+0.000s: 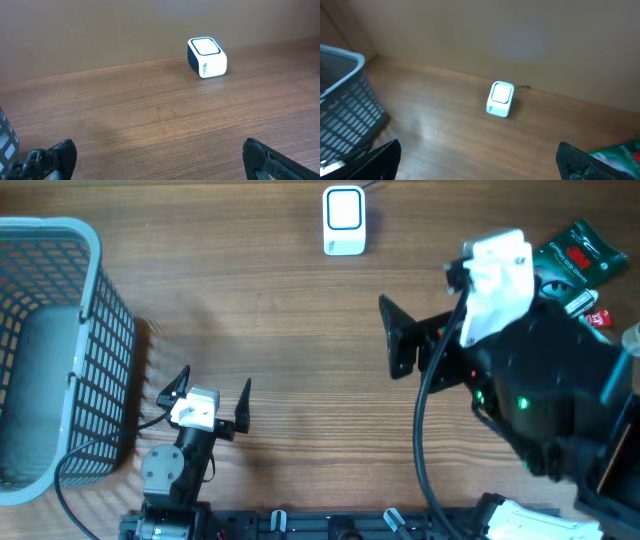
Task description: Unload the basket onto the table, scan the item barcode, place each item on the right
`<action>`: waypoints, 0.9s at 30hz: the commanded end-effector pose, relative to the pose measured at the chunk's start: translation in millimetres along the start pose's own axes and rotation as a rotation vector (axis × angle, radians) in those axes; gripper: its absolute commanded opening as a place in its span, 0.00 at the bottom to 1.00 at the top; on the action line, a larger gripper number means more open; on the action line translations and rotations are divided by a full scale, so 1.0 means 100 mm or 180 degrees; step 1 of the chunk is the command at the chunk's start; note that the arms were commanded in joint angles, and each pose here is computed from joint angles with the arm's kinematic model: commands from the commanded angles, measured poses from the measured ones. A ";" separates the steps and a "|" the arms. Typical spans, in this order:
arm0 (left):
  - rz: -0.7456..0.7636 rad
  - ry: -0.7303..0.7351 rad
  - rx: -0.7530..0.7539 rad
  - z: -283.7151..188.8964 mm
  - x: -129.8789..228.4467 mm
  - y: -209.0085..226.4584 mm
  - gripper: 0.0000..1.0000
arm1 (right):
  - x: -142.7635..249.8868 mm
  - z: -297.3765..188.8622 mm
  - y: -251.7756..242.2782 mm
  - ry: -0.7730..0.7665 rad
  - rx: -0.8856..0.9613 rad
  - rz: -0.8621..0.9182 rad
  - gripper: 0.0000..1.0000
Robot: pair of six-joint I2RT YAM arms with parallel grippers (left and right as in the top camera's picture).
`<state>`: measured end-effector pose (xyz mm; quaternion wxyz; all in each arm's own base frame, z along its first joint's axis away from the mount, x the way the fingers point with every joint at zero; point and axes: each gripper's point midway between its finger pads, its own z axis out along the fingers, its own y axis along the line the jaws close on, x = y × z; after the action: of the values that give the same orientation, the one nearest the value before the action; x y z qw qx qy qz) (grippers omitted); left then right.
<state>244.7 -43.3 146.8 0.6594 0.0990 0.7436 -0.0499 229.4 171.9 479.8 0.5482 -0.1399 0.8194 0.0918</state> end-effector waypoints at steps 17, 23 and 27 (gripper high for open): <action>0.0040 0.0001 0.0054 0.00 0.02 -0.03 1.00 | -0.39 0.59 -0.57 -0.0977 -0.0209 -0.0223 1.00; 0.0040 0.0001 0.0054 0.00 0.02 -0.03 1.00 | 0.05 0.26 -0.86 -0.1656 0.0014 -0.0149 1.00; 0.0040 0.0001 0.0054 0.00 0.02 -0.03 1.00 | 0.60 -0.03 -1.03 -0.2042 0.0132 -0.0133 1.00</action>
<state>244.7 -43.4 146.9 0.6595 0.0991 0.7434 -0.0501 259.1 75.2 457.5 0.7762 -0.1034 0.6148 0.0940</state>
